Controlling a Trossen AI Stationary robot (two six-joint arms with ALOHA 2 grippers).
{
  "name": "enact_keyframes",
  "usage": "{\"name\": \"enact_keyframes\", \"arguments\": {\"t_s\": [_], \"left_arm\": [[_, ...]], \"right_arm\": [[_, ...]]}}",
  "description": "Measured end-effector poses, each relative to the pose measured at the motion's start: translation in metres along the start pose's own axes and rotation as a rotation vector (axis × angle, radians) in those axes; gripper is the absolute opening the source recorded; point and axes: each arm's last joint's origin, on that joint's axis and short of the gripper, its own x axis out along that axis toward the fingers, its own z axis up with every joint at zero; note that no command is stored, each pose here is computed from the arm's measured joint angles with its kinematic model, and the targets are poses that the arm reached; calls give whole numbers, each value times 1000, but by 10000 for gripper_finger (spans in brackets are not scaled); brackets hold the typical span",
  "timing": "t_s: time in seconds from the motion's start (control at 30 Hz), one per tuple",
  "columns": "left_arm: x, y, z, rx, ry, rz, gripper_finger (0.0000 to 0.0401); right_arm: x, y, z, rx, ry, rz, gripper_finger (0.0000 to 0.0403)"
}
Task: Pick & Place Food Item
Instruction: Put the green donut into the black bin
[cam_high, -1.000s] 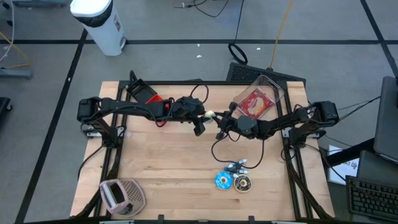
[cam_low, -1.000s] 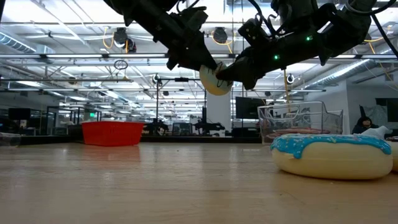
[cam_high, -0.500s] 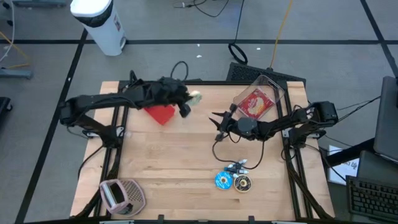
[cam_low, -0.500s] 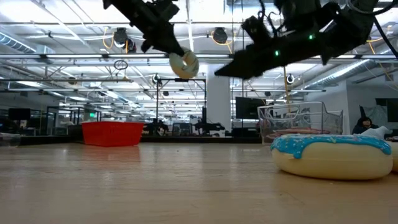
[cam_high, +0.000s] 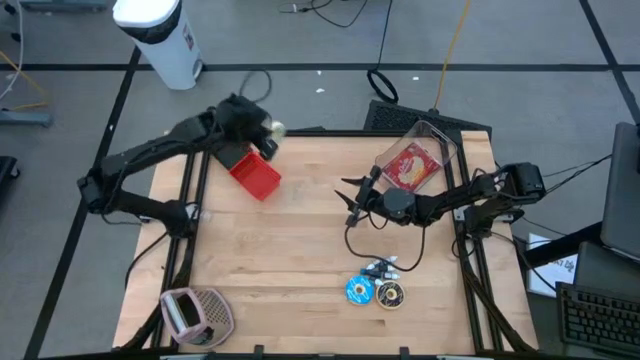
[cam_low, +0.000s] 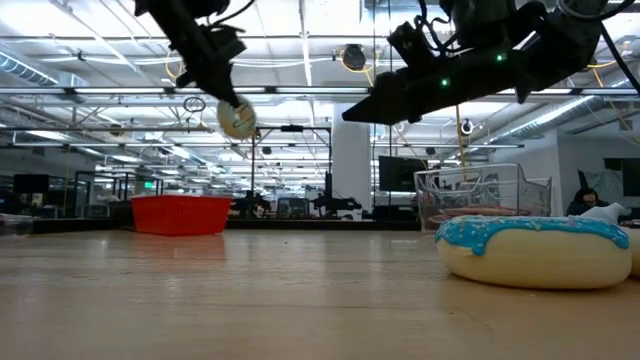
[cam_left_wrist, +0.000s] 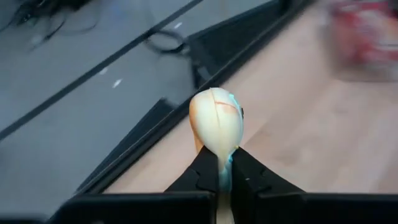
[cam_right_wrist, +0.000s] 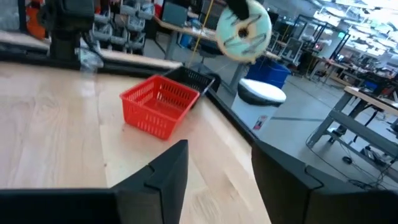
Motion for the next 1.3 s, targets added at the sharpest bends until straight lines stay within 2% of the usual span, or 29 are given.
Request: {"name": "enact_keyframes", "arguments": {"t_s": [0.13,0.27,0.37,0.53,0.67,0.9,1.1,1.3], "left_arm": [[3,35,-5,-76,72,88,17],[2,66,-9,-158,97,89,8],[1,80,-11,-197,99,57,11],[-4,102,-23,-268,179,122,15],[-3,105,-31,-303,233,153,8],[7,108,-55,-351,346,352,21],[22,105,-73,-373,355,330,8],[32,103,-86,-401,363,328,35]], "right_arm": [[0,0,-1,-4,6,1,165],[0,0,-1,-6,11,2,166],[0,0,-1,-7,11,2,164],[0,0,-1,-7,12,1,163],[0,0,-1,-7,12,0,164],[0,0,-2,-9,17,1,160],[0,0,-2,-9,16,1,161],[0,0,-2,9,17,1,159]]}}
